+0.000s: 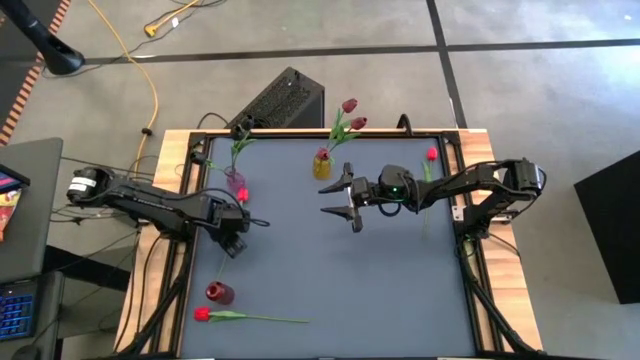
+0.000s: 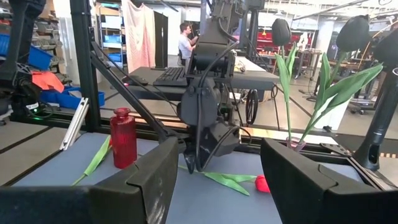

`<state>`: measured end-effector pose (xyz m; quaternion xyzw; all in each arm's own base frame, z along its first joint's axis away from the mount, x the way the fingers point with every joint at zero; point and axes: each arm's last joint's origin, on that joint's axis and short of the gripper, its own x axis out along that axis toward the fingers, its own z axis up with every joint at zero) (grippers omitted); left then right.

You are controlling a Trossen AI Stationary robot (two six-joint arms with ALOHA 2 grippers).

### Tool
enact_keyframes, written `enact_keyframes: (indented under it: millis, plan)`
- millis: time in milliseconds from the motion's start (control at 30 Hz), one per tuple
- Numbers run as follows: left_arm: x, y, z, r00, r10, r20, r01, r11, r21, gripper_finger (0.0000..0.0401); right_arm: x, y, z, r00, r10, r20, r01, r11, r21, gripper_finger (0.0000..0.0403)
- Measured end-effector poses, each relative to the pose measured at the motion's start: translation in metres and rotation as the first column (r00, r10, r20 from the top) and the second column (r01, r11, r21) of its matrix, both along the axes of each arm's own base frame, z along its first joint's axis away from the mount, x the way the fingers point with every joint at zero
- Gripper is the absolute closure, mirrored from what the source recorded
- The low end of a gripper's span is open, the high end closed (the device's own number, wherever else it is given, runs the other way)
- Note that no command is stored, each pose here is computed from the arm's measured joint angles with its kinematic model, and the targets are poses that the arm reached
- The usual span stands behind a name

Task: Sort flowers into vase by color
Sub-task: Put the top left red flower into the red vase

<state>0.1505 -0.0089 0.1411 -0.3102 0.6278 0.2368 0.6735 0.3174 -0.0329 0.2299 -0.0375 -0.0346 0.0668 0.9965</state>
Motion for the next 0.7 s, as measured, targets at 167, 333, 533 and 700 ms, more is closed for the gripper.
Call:
enact_keyframes:
  millis: [167, 333, 533, 700]
  plan:
    - [0.002, 0.0, 0.0, 0.998, -0.049, 0.027, 0.049, 0.999, 0.0, 0.0313, 0.0, -0.002, 0.0, 1.0, -0.005, 0.0, 0.005, 1.0, 0.0, 0.0148]
    - [0.005, -0.001, 0.0, 0.994, -0.091, 0.065, 0.092, 0.996, -0.01, 0.0385, 0.0, -0.003, 0.0, 1.0, -0.01, 0.0, 0.01, 1.0, 0.001, 0.0148]
    - [0.016, -0.001, 0.004, 0.97, -0.141, 0.198, 0.137, 0.99, 0.034, 0.0399, 0.0, -0.002, 0.0, 1.0, -0.01, 0.0, 0.01, 1.0, 0.002, 0.0148]
    - [0.023, -0.001, 0.017, 0.915, -0.223, 0.336, 0.201, 0.974, 0.1, 0.0401, 0.0, -0.002, 0.0, 1.0, -0.01, -0.001, 0.01, 1.0, 0.002, 0.0148]
